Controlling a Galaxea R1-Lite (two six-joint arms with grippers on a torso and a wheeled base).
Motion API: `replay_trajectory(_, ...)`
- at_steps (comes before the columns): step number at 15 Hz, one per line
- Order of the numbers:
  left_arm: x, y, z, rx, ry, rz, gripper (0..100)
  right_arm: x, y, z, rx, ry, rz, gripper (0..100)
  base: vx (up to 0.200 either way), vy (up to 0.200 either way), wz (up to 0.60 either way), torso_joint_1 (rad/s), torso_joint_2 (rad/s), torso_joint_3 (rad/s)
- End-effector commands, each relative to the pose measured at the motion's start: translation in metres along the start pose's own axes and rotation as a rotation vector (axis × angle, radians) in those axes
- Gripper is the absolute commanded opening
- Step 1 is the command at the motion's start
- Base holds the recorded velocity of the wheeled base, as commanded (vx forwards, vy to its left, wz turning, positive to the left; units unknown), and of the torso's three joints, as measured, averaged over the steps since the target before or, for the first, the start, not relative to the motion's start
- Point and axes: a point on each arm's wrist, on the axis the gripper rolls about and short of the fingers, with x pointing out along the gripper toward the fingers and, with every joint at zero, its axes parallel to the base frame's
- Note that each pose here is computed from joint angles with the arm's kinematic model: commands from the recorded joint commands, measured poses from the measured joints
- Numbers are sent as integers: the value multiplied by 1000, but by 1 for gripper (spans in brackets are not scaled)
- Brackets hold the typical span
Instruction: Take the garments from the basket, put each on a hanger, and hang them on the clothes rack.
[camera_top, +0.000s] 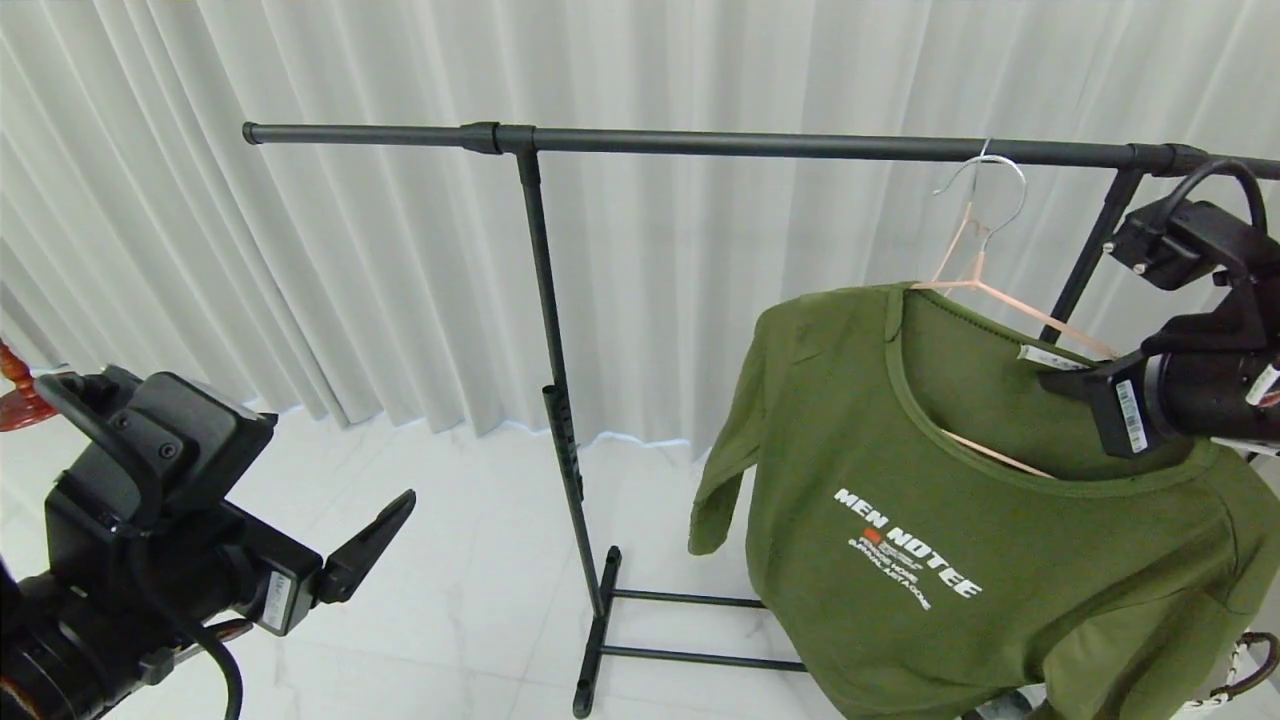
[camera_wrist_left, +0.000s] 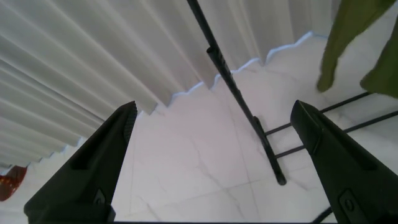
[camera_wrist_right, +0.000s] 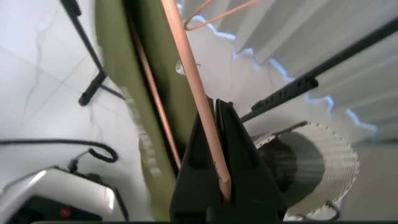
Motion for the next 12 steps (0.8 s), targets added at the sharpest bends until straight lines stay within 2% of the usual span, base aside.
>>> replay_trajectory(1, 3, 1, 2, 0, -1, 1, 100, 10, 1, 1, 46, 12, -20, 0, 0, 0, 0, 0, 0, 0)
replay_trajectory(3, 5, 1, 5, 0, -6, -2, 100, 14, 1, 9, 89, -12, -20, 0, 0, 0, 0, 0, 0, 0)
replay_trajectory(7, 9, -4, 6, 8, -2, -28, 100, 23, 2, 22, 91, -38, -18, 0, 200, 0, 0, 0, 2, 2)
replay_trajectory(12, 8, -5, 6, 10, -4, -34, 100, 20, 25, 27, 92, -54, 65, 0, 200, 0, 0, 10, 0, 0)
